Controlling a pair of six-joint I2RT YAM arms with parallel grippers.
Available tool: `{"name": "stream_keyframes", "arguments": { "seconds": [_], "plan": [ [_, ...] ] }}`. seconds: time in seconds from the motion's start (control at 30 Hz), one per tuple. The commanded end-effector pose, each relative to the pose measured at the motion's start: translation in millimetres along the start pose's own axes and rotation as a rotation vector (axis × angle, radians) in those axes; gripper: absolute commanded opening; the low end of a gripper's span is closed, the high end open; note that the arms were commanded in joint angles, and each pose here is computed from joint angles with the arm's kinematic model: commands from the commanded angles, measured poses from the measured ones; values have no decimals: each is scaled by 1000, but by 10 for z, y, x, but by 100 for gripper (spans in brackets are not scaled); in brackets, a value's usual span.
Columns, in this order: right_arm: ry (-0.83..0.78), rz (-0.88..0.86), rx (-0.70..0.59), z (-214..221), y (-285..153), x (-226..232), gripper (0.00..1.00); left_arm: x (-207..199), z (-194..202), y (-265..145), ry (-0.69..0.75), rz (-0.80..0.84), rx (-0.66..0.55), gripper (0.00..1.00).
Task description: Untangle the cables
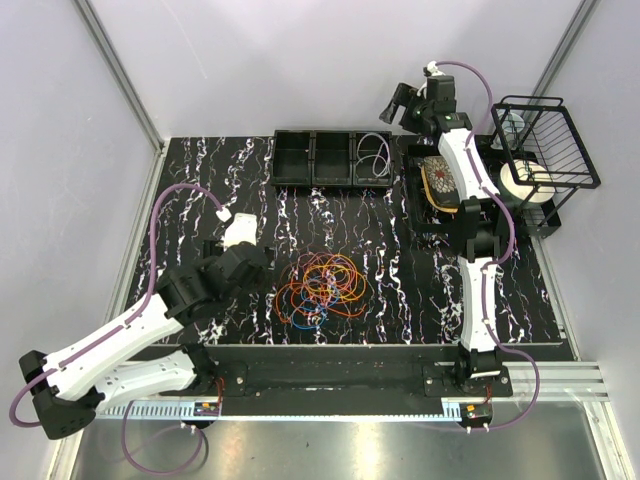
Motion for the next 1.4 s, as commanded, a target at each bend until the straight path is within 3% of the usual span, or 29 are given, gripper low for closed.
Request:
{"name": "stream_keyframes", "arguments": {
  "seconds": [0.0, 0.17, 0.3, 0.37, 0.67, 0.87, 1.37],
  "plan": [
    [-2, -42, -11, -121, -282, 234, 100, 37, -72, 11, -22, -28, -27, 99],
    [37, -138, -12, -183, -766, 569, 100, 21, -84, 35, -24, -31, -25, 99],
    [85, -136, 48, 133, -1062, 549, 99, -127, -168, 89, -51, 10, -33, 98],
    [100, -168, 18, 123, -1337, 672, 99, -271, -191, 135, -60, 56, -16, 97],
    [184, -138, 239, 1491, -1970, 492, 89, -1229, -87, 436, -113, 279, 75, 89],
    [275, -146, 331, 2050, -2282, 278, 86, -1547, 177, 619, -179, 270, 196, 79],
    [307, -165, 367, 2260, -2526, 226, 82, -1705, 490, 834, -204, 226, 275, 59]
  ]
}}
Point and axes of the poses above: each gripper's point midway between its finger pads, its own y axis out along the fingers, its own x axis along the line the jaws close on, z = x × y, the point moved 1 cm from there along -y, back along the fingers, and after that the axes turned 12 degrees about y, right-handed, at the moved point
